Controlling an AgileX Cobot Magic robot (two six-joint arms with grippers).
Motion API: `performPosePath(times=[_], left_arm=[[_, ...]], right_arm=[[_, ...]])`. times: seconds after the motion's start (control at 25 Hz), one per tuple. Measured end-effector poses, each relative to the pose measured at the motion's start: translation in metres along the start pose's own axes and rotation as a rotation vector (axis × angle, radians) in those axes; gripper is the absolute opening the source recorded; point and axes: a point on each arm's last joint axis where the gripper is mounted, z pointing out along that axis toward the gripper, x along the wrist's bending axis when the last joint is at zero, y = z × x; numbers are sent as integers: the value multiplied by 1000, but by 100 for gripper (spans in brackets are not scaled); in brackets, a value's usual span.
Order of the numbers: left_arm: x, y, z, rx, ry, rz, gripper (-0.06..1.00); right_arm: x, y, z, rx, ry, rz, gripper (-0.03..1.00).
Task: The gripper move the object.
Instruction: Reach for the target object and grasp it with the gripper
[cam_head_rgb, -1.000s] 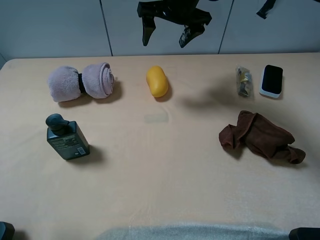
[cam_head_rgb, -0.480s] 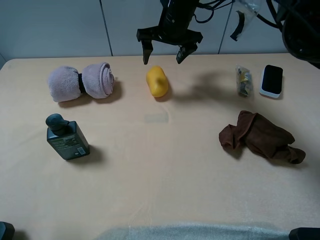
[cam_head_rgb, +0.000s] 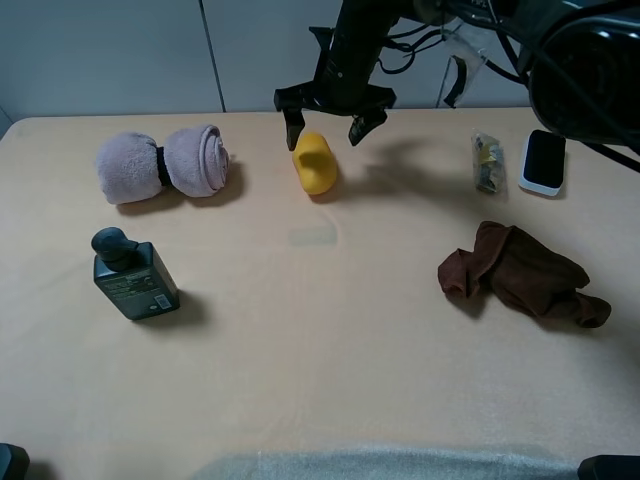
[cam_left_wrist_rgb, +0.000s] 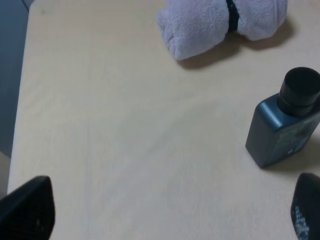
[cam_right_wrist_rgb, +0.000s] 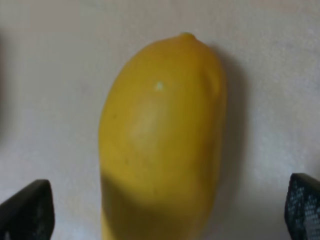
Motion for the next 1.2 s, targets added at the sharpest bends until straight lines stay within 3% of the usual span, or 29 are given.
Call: performPosePath(times=[0.52, 1.2], left_arm=[[0, 0, 0, 0, 0, 0, 94], [0, 0, 0, 0, 0, 0, 94]], right_arm=[[-2, 2, 29, -31, 20, 8, 69], [-5, -5, 53, 16, 28, 26, 69]])
